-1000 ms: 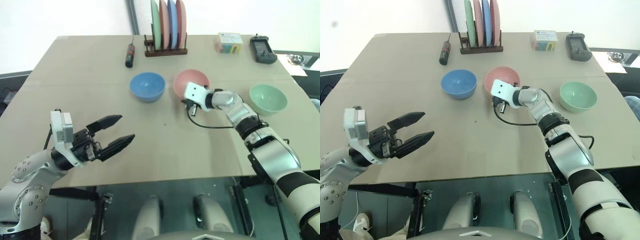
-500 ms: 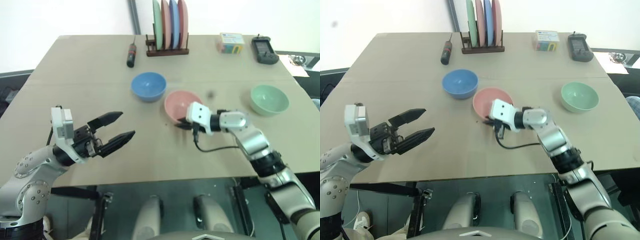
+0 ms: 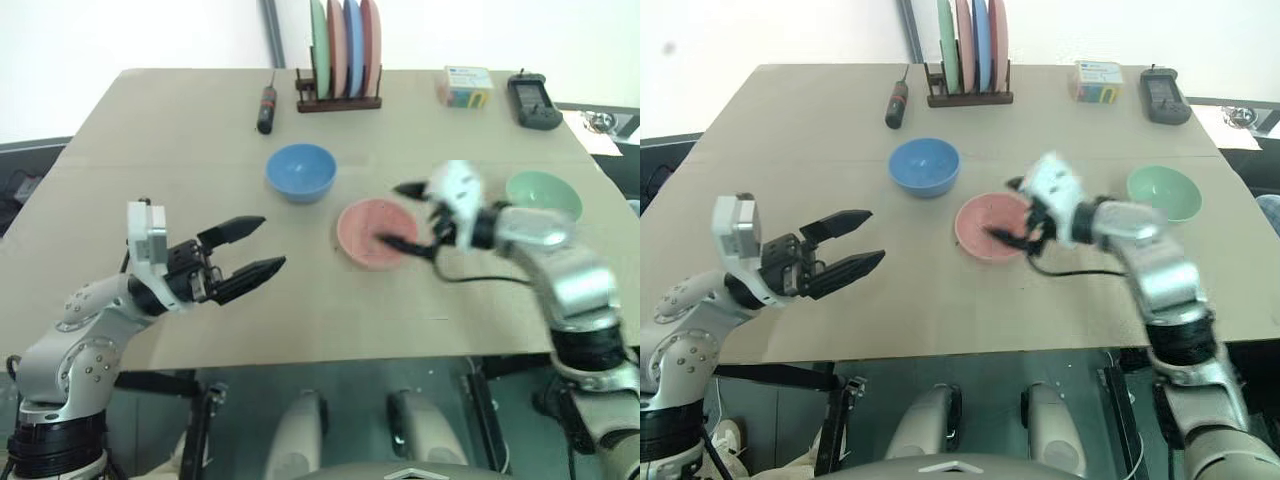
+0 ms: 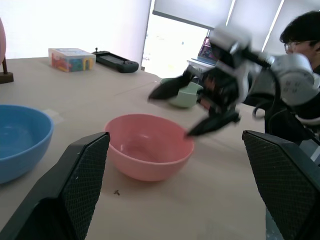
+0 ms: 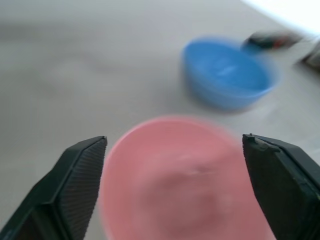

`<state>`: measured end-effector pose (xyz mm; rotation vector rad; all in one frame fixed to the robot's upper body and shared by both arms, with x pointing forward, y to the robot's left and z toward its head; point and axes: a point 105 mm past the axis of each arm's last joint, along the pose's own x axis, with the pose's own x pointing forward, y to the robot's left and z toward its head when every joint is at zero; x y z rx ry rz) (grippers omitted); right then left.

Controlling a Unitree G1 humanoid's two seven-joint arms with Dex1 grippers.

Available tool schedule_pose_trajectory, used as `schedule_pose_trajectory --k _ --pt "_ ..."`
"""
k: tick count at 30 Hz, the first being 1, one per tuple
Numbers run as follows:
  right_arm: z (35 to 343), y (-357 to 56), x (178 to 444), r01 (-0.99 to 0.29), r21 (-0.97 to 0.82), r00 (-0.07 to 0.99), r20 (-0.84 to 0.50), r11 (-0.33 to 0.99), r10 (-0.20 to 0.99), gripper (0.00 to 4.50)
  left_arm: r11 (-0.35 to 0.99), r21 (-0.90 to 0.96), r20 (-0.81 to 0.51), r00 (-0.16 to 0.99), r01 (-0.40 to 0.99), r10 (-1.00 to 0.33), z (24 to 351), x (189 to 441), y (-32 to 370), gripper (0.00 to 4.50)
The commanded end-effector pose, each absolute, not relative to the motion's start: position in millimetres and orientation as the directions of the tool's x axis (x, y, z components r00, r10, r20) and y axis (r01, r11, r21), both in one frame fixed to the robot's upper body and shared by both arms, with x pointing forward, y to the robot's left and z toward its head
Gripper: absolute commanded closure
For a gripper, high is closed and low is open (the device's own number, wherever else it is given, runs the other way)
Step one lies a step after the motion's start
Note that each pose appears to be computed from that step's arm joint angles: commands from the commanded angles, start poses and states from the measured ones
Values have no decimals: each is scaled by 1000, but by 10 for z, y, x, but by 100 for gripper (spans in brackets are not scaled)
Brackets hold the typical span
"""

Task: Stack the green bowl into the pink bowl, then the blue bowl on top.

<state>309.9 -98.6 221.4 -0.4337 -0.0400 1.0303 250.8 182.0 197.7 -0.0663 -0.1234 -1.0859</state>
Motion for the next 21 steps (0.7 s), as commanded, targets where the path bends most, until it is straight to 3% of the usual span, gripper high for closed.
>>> schedule_pose_trajectory --k 1,3,6,10,13,21 --pt "2342 -1704 3161 -691 -406 702 -180 598 689 5 382 33 156 373 923 -915 2044 2468 1693 0" --pt "2226 -2130 3352 -559 -476 824 -231 679 516 5 349 32 163 340 937 -926 2059 2457 1642 0" --pt "2004 -2626 3646 -377 -457 924 -244 806 294 5 300 42 160 290 953 -944 2069 2435 1571 0" --pt "1617 -2753 3927 -330 -373 930 -287 867 231 5 283 53 154 272 958 -950 2094 2437 1538 0" --pt "1515 -2690 4040 -354 -349 919 -303 867 254 77 291 53 155 280 955 -947 2113 2442 1550 0" --pt "1584 -2604 4142 -373 -381 919 -281 846 278 432 316 41 152 306 948 -940 2106 2377 1556 0"
